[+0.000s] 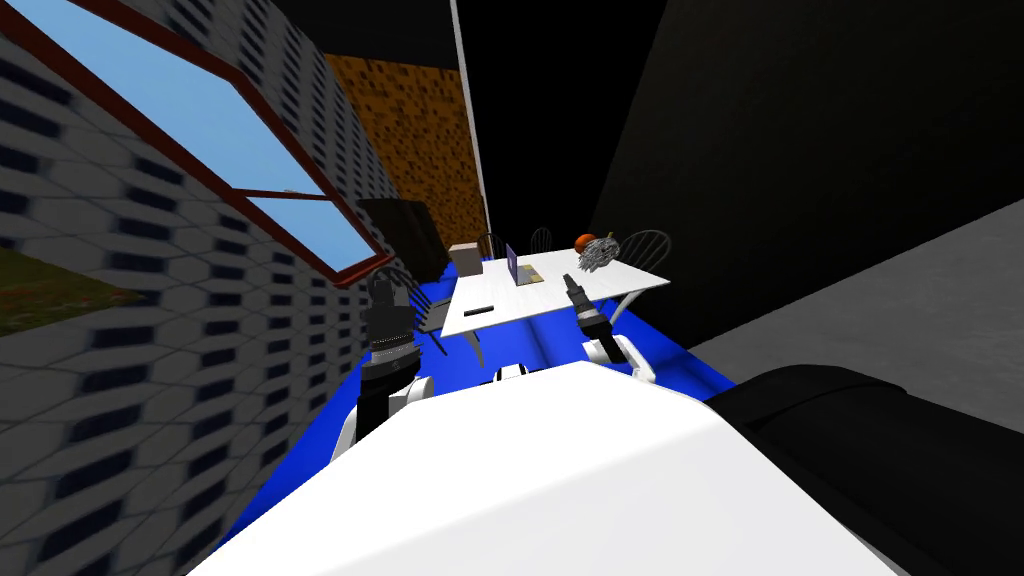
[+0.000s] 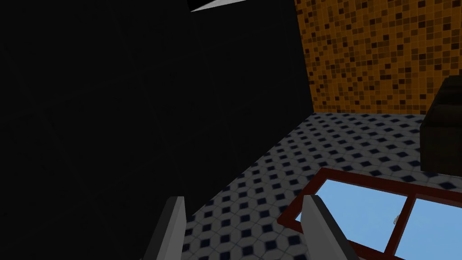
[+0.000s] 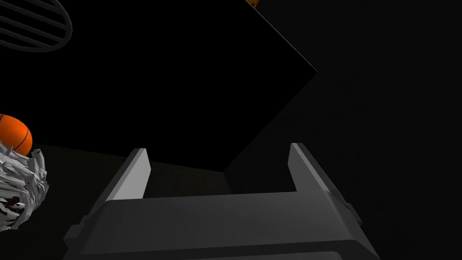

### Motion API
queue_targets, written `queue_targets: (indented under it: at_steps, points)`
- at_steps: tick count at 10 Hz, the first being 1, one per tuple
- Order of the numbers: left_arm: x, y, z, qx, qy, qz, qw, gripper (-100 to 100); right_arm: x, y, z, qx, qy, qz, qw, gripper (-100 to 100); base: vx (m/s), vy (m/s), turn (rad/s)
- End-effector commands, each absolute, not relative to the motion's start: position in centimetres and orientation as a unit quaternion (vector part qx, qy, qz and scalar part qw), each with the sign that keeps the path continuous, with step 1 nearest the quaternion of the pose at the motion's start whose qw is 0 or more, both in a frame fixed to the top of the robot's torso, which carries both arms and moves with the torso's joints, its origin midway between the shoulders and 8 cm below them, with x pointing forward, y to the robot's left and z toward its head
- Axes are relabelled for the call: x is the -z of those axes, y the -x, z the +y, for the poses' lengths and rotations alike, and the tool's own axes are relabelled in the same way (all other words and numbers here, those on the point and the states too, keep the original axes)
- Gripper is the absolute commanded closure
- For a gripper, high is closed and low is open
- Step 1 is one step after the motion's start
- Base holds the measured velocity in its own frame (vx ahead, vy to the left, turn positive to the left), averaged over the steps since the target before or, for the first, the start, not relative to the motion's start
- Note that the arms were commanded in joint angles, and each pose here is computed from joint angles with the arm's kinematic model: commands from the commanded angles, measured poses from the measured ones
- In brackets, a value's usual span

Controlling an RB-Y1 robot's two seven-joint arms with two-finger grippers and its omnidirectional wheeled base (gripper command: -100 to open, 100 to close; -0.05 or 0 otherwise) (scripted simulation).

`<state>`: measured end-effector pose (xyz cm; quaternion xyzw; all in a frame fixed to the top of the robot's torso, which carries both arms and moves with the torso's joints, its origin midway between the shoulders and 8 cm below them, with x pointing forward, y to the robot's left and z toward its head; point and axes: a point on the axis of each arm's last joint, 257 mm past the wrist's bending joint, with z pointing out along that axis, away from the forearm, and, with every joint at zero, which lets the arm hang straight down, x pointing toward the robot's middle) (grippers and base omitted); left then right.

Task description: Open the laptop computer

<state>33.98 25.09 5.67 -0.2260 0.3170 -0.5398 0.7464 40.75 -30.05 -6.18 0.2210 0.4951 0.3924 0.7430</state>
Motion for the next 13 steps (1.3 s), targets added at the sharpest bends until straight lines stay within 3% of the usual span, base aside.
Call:
queue_targets:
  at_steps: [1, 8, 13]
  points:
    - [-5.7, -34.0, 25.1, 0.540, 0.226, 0.317, 0.746, 0, 8.9, -42.1, -32.1, -0.318, -0.200, 0.545, 0.749, -100, 0.021, 0.072, 0.182]
    - [-5.7, -34.0, 25.1, 0.540, 0.226, 0.317, 0.746, 0, 15.6, -44.2, -39.7, -0.118, -0.143, 0.647, 0.740, -100, 0.017, 0.091, 0.222]
    - [-5.7, -34.0, 25.1, 0.540, 0.226, 0.317, 0.746, 0, 19.5, -44.4, -49.0, 0.074, -0.082, 0.708, 0.697, -100, 0.032, 0.085, 0.238]
